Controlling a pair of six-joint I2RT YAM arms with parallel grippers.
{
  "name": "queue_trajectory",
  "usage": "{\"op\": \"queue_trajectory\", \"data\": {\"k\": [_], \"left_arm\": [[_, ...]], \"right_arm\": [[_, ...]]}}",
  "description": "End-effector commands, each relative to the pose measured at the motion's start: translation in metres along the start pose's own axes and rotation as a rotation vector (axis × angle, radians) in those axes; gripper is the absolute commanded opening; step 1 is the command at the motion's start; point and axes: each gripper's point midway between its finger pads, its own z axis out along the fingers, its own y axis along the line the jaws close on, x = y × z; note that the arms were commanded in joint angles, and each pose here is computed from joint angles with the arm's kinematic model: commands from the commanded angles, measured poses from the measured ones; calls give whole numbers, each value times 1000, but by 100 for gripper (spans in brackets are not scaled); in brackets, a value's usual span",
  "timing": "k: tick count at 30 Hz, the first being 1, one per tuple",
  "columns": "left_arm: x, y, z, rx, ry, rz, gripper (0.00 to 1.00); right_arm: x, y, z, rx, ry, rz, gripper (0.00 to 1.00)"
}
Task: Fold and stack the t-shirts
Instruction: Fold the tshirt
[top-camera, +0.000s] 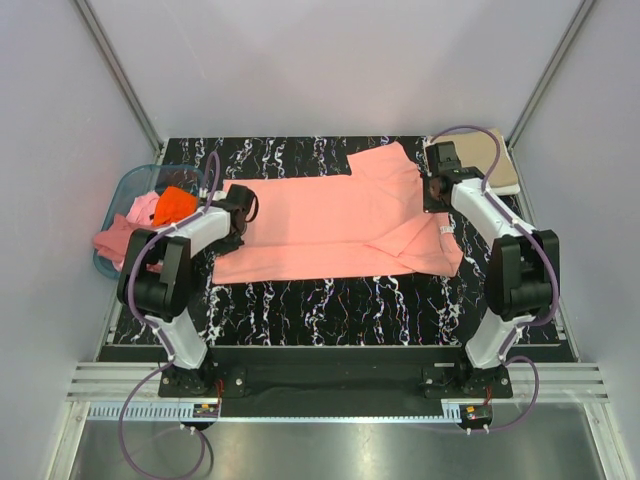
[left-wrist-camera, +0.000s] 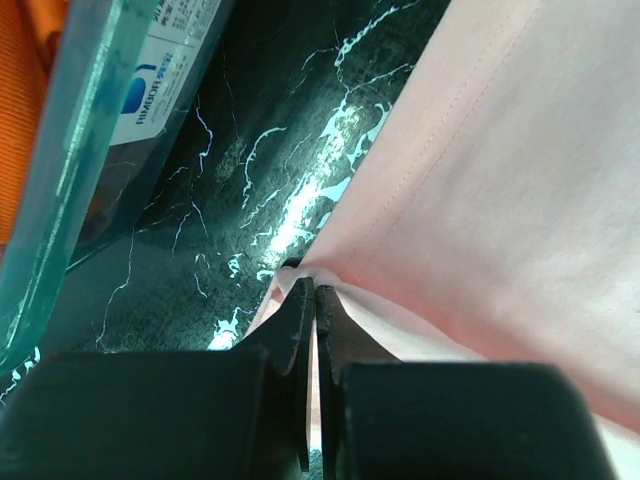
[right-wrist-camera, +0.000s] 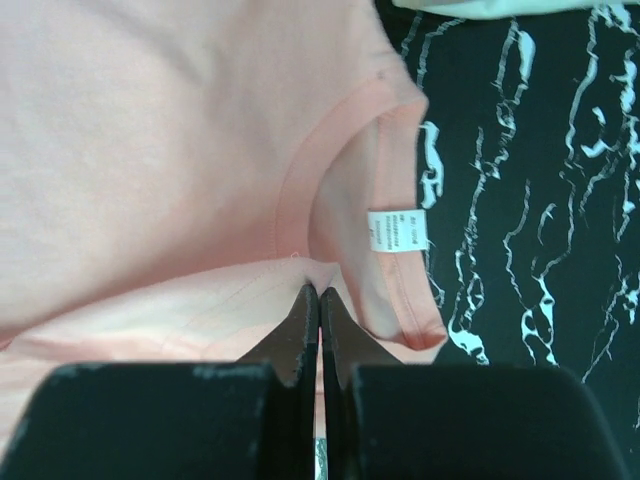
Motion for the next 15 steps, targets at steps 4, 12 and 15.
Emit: {"op": "queue_trajectory", "data": {"k": [4,12,15], "left_arm": [[-12,-6,3,4,-21,-20,0],[-7,-8,6,3,-5,-15,0],[-3,-8,9,3,8,-11,0]], "right_arm": [[-33,23,-3,8,-111,-106,0],[-37,39,4,32,-146,-233,0],[-43,47,1,34,-180,-265,0]]}}
